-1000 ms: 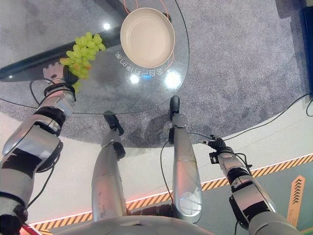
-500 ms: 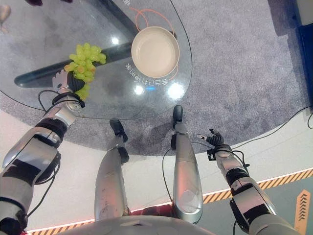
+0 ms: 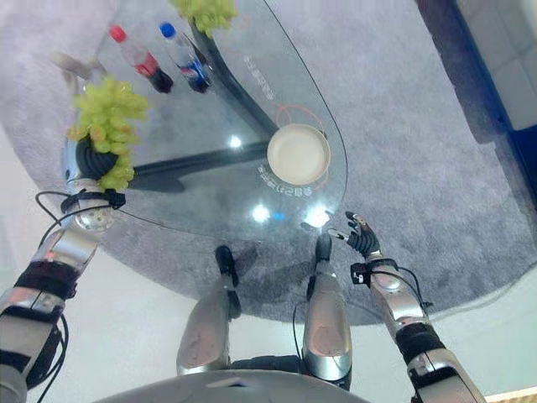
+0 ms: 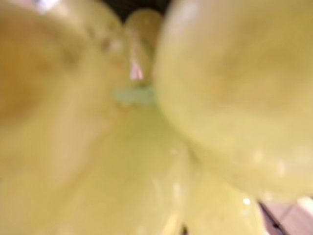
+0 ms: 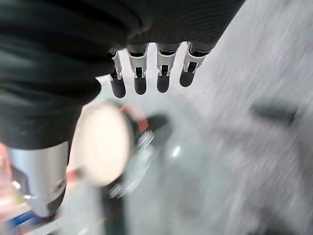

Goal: Pick up fruits into the plate

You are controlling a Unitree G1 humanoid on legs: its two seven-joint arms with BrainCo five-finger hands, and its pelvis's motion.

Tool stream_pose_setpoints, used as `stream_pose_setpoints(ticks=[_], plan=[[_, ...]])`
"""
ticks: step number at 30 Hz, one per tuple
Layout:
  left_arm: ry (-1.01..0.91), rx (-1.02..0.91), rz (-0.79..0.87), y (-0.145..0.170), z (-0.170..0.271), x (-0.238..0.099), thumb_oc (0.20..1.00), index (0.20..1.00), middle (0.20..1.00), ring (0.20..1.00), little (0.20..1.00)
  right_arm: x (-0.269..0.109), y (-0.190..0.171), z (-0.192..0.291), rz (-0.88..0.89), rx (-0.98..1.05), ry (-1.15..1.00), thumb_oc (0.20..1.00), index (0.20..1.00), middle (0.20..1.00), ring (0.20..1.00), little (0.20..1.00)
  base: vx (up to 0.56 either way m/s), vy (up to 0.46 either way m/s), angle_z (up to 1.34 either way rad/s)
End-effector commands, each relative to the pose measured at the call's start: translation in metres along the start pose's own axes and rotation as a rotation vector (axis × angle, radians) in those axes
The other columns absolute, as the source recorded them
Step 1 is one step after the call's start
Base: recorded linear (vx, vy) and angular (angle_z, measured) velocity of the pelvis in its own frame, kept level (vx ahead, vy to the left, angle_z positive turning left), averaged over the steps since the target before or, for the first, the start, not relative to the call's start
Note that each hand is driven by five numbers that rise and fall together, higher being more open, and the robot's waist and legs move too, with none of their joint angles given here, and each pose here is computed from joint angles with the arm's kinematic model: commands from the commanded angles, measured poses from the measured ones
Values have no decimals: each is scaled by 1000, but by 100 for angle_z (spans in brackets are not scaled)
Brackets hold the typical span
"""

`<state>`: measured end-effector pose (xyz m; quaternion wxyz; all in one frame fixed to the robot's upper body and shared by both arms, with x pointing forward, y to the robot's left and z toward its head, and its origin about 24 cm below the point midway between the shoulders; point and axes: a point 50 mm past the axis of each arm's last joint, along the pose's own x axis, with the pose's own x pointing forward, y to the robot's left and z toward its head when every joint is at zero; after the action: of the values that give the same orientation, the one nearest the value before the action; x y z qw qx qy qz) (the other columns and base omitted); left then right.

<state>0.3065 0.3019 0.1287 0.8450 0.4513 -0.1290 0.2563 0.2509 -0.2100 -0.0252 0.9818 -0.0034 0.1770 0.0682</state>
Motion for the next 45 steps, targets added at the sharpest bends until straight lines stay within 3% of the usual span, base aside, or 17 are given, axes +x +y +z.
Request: stream_pose_setpoints(ticks=[1, 5, 11, 20, 30, 36, 45], plan=[[-256, 143, -67, 20, 24, 12, 200, 200, 200, 200, 200, -11, 19, 3, 185, -85, -83, 1000, 1000, 1000, 1000, 1000, 138, -3, 8], [-339, 329, -205, 28, 33, 15, 200, 200, 200, 200, 200, -12, -3, 41, 98, -349, -167, 1000, 1000, 1000, 1000, 1000, 59, 15, 5], [-438, 649, -451, 44, 48, 22, 200, 200, 200, 200, 200, -12, -31, 134, 86, -891, -266, 1000, 1000, 1000, 1000, 1000, 57, 26, -4], [-502, 902, -679, 43, 87, 35, 200, 200, 200, 200, 200, -4, -7, 216, 125, -1226, -332, 1000, 1000, 1000, 1000, 1000, 4, -27, -3], [-557, 999, -711, 19, 117, 36, 200, 200, 200, 200, 200, 3, 43, 229, 308, -1182, -310, 1000, 1000, 1000, 1000, 1000, -15, -32, -1], [-549, 904, -746, -15, 129, 22, 200, 200, 200, 200, 200, 15, 76, 216, 375, -1037, -309, 1000, 1000, 1000, 1000, 1000, -3, -2, -1], [-449, 698, -760, -50, 110, -2, 200, 200, 200, 200, 200, 17, 99, 191, 412, -811, -319, 1000, 1000, 1000, 1000, 1000, 0, 0, 0]])
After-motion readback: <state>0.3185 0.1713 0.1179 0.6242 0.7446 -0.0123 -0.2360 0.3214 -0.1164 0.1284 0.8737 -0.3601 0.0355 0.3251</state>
